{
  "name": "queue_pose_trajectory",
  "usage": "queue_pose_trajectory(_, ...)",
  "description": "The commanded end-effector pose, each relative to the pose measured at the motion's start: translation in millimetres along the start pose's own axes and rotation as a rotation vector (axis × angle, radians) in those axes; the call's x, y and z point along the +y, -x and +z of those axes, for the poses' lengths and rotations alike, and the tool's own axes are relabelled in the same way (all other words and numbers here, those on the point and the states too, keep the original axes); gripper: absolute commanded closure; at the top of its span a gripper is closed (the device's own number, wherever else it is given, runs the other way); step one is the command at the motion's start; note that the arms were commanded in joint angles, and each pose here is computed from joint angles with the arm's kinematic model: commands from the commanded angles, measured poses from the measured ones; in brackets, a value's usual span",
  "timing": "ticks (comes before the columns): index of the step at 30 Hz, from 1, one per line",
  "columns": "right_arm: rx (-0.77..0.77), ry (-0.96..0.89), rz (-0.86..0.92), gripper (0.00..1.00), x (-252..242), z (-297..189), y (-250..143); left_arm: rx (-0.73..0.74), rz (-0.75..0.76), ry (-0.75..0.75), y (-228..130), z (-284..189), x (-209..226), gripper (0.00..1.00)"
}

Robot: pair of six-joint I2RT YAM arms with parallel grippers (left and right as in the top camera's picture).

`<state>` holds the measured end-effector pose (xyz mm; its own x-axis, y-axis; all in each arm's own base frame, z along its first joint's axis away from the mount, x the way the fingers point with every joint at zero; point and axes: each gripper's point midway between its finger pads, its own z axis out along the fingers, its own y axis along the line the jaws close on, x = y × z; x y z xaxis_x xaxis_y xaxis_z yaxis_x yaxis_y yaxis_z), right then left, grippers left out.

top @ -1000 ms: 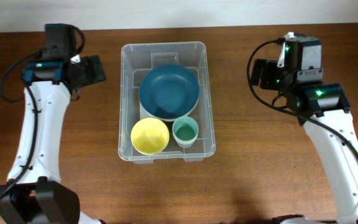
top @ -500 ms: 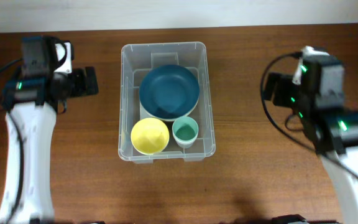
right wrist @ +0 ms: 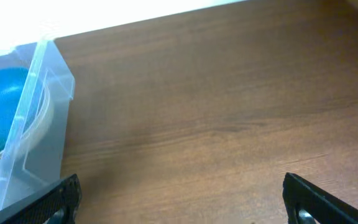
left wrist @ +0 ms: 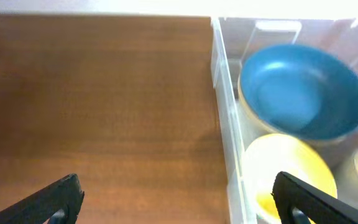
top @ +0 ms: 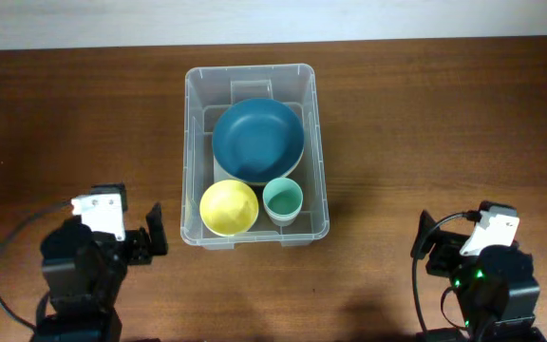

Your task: Pack container

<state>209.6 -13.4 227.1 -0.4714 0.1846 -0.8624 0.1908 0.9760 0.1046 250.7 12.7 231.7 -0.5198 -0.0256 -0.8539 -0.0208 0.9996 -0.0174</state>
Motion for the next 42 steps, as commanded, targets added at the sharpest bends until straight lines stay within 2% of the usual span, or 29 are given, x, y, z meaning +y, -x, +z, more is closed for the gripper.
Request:
queue_pose_trajectory(1, 0.031, 0.08, 0.007, 0.01, 13.6, 2.7, -10.9, 0.061, -0.015, -0.016, -20.1, -1.4, -2.9, 0.01)
queue_pose_trajectory(7, 0.039, 0.108, 0.007, 0.01, 18.4, 2.3, -12.2, 0.122, -0.021, -0.018, -35.0, -2.8, -3.5, 0.01)
queue_pose_trajectory(19, 0.081, 0.044, -0.02, 0.01, 6.6, 8.8, -27.9, 0.122, -0.021, -0.018, -35.1, -2.8, -3.5, 0.01)
queue_pose_trajectory(24, -0.04, 0.124, -0.073, 0.01, 16.6, 16.8, -31.9, 0.122, -0.021, -0.018, -35.1, -2.8, -3.5, 0.01)
queue_pose_trajectory(31, -0.284, 0.187, -0.067, 0.01, 20.1, 21.8, -35.4, 0.122, -0.021, -0.018, -35.1, -2.8, -3.5, 0.01)
queue_pose_trajectory(38, -0.458, 0.147, -0.179, 0.01, 18.4, 23.5, -9.0, 0.122, -0.021, -0.018, -35.1, -2.8, -3.5, 0.01)
queue_pose_trajectory(42, -0.509, 0.11, -0.197, 0.01, 12.1, 31.4, -6.9, 0.122, -0.021, -0.018, -35.1, -2.8, -3.5, 0.0)
